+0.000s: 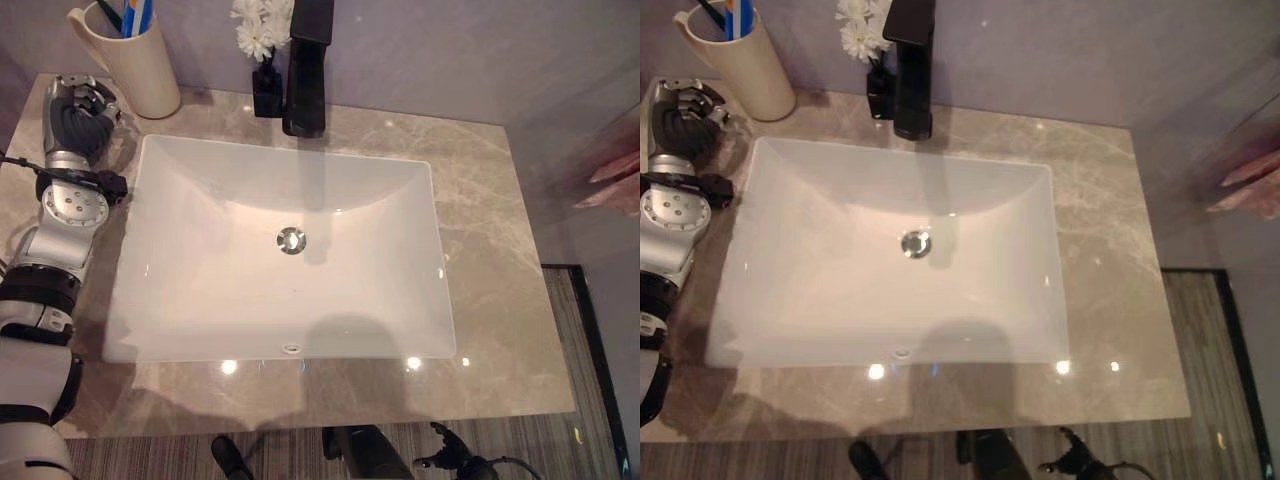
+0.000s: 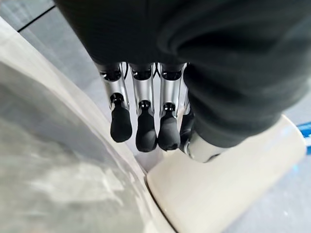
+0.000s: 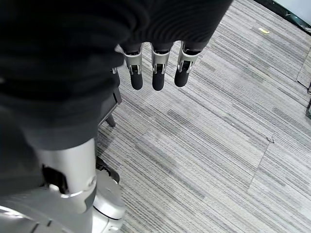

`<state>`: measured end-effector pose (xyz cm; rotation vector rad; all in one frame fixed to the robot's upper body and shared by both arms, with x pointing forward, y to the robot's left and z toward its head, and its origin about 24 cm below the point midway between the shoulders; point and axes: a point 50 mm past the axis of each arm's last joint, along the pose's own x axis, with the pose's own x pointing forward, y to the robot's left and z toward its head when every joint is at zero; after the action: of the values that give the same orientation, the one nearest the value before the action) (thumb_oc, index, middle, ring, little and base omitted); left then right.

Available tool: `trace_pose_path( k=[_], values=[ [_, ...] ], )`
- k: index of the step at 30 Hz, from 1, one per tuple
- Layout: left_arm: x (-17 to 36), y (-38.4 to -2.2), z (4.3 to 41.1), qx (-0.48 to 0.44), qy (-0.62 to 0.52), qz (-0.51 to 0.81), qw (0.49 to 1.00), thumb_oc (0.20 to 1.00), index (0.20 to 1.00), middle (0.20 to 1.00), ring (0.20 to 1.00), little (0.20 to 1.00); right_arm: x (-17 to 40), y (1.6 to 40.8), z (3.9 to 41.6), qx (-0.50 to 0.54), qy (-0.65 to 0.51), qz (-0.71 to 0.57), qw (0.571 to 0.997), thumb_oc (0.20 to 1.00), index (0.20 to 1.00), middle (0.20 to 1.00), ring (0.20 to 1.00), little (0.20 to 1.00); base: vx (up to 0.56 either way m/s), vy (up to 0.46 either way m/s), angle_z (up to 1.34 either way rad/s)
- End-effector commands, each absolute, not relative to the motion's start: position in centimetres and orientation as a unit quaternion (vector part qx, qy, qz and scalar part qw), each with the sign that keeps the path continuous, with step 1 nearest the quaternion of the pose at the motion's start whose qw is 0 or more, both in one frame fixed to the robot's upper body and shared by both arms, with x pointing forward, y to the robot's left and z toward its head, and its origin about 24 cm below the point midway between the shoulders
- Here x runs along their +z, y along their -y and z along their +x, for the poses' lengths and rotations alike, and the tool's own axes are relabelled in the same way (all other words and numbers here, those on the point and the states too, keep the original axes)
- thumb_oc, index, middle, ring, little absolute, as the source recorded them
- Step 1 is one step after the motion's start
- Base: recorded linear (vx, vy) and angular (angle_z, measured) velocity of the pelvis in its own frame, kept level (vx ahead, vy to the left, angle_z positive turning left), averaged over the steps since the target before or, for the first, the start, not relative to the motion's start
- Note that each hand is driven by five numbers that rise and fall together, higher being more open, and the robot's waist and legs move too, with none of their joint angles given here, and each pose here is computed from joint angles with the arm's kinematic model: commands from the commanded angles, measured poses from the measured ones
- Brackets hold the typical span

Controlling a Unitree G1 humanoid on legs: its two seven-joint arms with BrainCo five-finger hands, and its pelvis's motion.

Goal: Put brush and paste in cup on sink, flatten towel.

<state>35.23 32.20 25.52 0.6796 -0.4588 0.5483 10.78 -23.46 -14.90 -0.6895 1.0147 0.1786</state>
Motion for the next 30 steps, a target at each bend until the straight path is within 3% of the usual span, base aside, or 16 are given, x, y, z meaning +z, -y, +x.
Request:
trace_pose_path(
  k=[1,15,30],
  values=[
    [26.3,-35.1,34.1,0.342,0.217,0.292,0.866,0.200,0.200,0.200,0.200,0.200,-14.3,24.8,12.1,0.049,-0.466,-0.334,0.818,1.000,1.000,1.000,1.000,1.000,0.00,0.000,0.00],
    [31.4,-35.8,34.7,0.388,0.222,0.253,0.858,0.200,0.200,0.200,0.200,0.200,-14.1,25.5,12.5,0.034,-0.474,-0.337,0.812,1.000,1.000,1.000,1.000,1.000,0.00,0.014,-0.04],
    [32.9,-34.5,35.1,0.345,0.232,0.312,0.854,0.200,0.200,0.200,0.200,0.200,-13.8,27.6,11.7,-0.013,-0.495,-0.321,0.808,1.000,1.000,1.000,1.000,1.000,0.01,0.000,0.00]
  ],
)
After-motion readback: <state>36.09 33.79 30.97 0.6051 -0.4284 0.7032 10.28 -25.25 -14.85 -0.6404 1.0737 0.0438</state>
